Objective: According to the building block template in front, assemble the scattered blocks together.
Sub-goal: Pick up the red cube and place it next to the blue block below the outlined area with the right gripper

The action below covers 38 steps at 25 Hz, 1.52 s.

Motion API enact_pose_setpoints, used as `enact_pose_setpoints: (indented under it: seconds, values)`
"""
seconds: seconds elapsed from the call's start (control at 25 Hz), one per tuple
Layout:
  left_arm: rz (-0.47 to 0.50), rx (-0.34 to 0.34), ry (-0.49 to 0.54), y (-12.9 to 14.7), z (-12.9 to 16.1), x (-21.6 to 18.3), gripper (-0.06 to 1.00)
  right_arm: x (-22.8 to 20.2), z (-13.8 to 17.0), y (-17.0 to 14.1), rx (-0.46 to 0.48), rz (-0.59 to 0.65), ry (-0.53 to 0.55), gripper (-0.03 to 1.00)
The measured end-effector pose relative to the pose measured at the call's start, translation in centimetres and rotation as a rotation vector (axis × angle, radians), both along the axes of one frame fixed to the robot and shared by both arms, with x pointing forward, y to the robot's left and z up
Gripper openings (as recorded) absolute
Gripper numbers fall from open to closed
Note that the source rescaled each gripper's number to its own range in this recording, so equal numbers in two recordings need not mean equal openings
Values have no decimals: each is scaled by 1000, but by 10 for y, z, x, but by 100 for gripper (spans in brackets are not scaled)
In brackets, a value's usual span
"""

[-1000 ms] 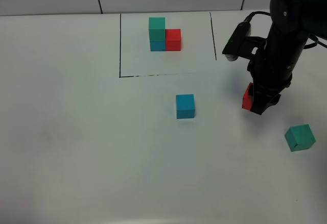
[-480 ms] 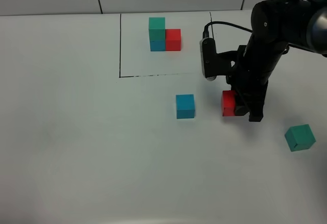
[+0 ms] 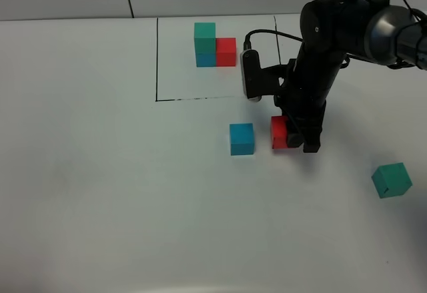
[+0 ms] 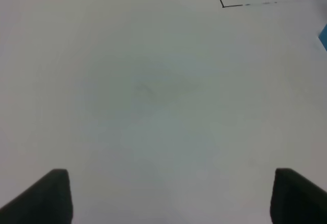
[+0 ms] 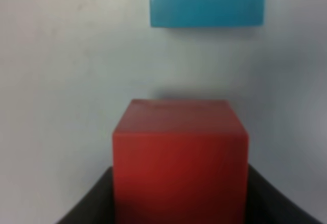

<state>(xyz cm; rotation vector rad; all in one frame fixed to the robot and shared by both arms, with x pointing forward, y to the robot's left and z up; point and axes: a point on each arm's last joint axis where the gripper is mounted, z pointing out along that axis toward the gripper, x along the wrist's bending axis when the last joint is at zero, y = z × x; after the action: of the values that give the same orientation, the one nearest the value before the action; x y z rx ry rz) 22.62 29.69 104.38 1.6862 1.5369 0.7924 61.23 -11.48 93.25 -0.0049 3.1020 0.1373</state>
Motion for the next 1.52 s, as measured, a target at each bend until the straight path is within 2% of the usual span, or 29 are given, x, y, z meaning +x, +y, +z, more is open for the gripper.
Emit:
enact_pose_setpoints:
  seconds: [0.8,1.52]
  values:
    - [0,1,0,0,0,0,77,11,-30,5,0,-50,-10,2]
    - [0,0,0,0,0,0,77,7,-33,20,-5,-7,-24,1]
